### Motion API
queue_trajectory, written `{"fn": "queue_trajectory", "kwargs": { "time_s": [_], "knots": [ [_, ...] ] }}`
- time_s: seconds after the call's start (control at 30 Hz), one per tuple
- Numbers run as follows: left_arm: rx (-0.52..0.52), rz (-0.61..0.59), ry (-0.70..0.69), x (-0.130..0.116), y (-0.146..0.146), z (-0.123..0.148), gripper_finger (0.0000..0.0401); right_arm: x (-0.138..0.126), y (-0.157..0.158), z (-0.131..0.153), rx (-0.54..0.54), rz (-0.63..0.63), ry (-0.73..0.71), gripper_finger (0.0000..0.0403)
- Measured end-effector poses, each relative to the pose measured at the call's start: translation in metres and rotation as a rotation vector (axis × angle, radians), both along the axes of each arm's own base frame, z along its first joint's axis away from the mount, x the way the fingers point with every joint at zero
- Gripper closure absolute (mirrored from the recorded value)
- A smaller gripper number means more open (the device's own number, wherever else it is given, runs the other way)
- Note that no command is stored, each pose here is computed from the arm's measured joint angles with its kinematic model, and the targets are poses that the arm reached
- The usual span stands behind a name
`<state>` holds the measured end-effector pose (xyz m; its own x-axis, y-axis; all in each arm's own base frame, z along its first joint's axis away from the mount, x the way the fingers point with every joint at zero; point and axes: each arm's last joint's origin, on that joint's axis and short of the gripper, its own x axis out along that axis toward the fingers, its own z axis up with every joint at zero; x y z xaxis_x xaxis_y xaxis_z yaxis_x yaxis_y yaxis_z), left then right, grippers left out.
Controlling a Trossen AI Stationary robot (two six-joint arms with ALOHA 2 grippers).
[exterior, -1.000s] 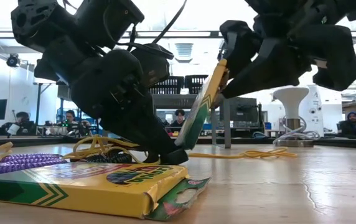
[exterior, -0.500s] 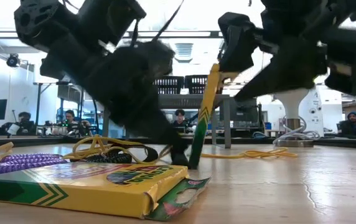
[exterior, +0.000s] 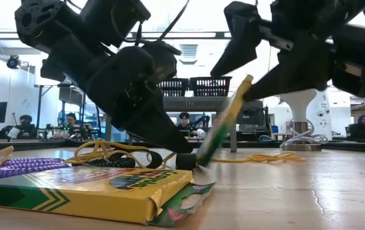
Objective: Pick & Place Office Desk Supplies
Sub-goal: Put the crayon box into the middle black basket on the shelf, then put the yellow crayon box into the middle black basket on the shelf
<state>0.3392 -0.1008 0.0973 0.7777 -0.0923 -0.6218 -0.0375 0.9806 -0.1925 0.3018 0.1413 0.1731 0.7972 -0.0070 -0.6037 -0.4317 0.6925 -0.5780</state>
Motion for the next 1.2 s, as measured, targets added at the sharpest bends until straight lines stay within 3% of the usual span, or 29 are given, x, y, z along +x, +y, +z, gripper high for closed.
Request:
{"fn": "queue_trajectory", "kwargs": {
  "time_s": [0.17,0.37,0.47,0.63,0.77,0.9,1.07,1.2],
  "knots": [
    [0.068,-0.034,0.025,-0.008,-0.003,0.016,0.0395,0.003,0.001,0.005,-0.015,-0.009,-0.023,0.0139],
    [0.227,0.099,-0.058,-0.020,-0.006,0.050,0.0395,0.003,0.000,0.005,-0.062,-0.004,-0.027,0.0145],
    [0.242,0.130,-0.087,-0.023,-0.005,0.061,0.0395,0.004,-0.001,0.005,-0.063,-0.006,-0.026,0.0145],
    [0.250,0.172,-0.091,-0.021,0.011,0.057,0.0387,0.004,-0.001,0.004,-0.077,0.004,-0.026,0.0147],
    [0.311,0.151,-0.061,-0.021,0.034,0.045,0.0354,0.004,-0.001,0.005,-0.079,0.006,-0.027,0.0148],
    [0.249,0.012,-0.082,-0.018,0.058,0.042,0.0297,0.004,-0.001,0.005,-0.083,0.008,-0.027,0.0149],
    [0.035,-0.210,-0.177,-0.009,0.087,0.042,0.0216,0.004,-0.002,0.005,-0.076,-0.033,-0.035,0.0149],
    [0.003,-0.253,-0.215,-0.004,0.089,0.036,0.0178,0.001,-0.004,0.010,-0.022,-0.129,0.035,0.0149]
  ]
}}
